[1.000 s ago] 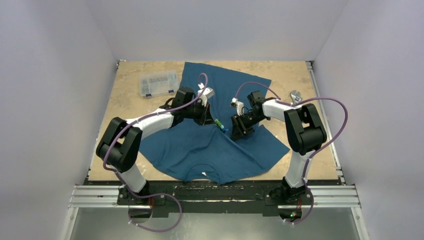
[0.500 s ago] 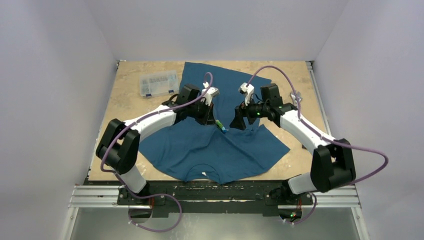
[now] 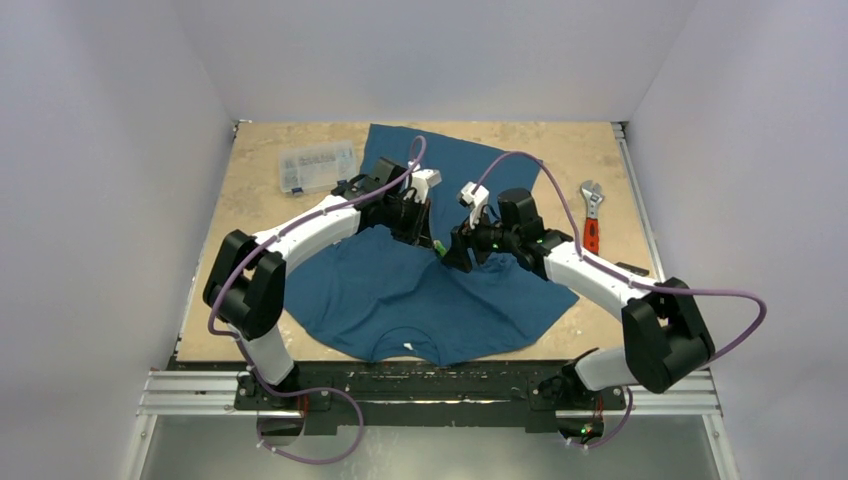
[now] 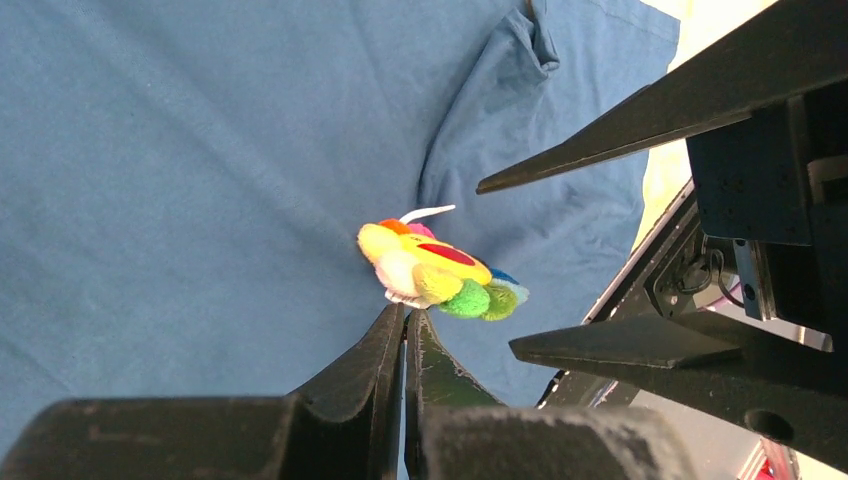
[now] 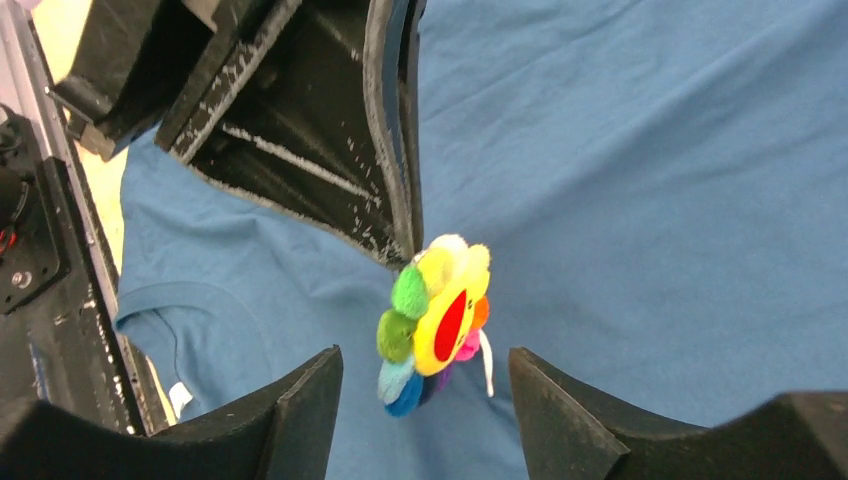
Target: Remove the brooch from the garment
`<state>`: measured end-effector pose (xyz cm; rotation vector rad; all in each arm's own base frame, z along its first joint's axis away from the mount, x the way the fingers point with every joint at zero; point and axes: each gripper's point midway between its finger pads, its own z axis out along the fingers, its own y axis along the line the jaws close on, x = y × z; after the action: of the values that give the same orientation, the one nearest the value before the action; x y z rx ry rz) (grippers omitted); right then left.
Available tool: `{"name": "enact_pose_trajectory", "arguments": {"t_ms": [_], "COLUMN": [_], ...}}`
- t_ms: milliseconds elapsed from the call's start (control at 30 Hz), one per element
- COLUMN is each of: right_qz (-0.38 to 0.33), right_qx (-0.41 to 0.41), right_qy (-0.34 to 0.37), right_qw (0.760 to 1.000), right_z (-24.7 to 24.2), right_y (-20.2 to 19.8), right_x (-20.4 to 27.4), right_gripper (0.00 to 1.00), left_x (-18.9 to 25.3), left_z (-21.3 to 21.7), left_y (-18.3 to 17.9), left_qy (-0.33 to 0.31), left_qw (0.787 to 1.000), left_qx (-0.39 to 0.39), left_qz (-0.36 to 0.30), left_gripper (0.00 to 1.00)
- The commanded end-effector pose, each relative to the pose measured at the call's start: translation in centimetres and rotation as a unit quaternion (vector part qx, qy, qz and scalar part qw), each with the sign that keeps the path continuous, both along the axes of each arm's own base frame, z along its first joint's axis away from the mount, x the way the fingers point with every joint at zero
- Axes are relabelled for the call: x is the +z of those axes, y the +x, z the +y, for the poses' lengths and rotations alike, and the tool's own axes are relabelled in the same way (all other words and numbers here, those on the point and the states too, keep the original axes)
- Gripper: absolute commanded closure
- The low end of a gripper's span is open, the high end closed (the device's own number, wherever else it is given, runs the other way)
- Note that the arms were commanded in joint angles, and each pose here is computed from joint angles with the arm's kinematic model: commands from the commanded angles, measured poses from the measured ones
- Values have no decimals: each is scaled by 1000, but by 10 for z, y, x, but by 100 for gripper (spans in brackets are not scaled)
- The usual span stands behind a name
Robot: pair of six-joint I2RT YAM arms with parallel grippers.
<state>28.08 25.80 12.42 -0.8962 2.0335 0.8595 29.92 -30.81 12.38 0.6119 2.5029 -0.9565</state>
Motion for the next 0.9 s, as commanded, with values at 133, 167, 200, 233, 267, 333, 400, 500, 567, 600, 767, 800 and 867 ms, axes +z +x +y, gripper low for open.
{"name": "enact_pose_trajectory", "arguments": {"t_ms": [133, 167, 200, 233, 267, 333, 400, 500, 567, 600, 767, 800, 867], "right_qz": [-48, -48, -48, -48, -47, -49, -54, -59, -59, -59, -54, -54, -54], "right_qx": [-19, -16, -11, -9, -6, -10, -24, -29, -28, -27, -15, -14, -11], "right_qy": [9, 9, 8, 6, 4, -3, -14, -18, -18, -18, -19, -17, -15], "right_qw": [999, 999, 999, 999, 999, 999, 998, 998, 998, 998, 998, 998, 998], "right_z": [8, 10, 12, 13, 14, 13, 10, 9, 10, 10, 16, 16, 18], "right_y": [20, 19, 18, 17, 15, 16, 20, 23, 23, 22, 20, 20, 20], "right_x": [8, 7, 7, 6, 4, 0, -6, -9, -11, -12, -17, -17, -16], "right_gripper": [34, 34, 34, 33, 33, 33, 37, 48, 55, 57, 60, 62, 67], "left_x": [17, 17, 17, 17, 17, 18, 18, 19, 19, 19, 21, 21, 21], "left_z": [-6, -7, -7, -8, -8, -9, -10, -9, -10, -11, -17, -18, -18], "left_y": [-1, 0, 0, 0, 0, 0, -1, -2, -2, -3, -4, -4, -4], "left_qy": [-20, -20, -21, -21, -23, -25, -26, -26, -29, -32, -47, -48, -51], "left_qw": [1000, 1000, 1000, 999, 999, 999, 999, 999, 999, 999, 998, 998, 998], "left_qx": [11, 13, 15, 17, 18, 19, 19, 21, 20, 20, 16, 15, 17], "left_qz": [13, 16, 19, 21, 23, 23, 23, 23, 25, 28, 39, 41, 45], "left_gripper": [100, 100, 100, 100, 100, 100, 100, 100, 100, 100, 100, 100, 100]}}
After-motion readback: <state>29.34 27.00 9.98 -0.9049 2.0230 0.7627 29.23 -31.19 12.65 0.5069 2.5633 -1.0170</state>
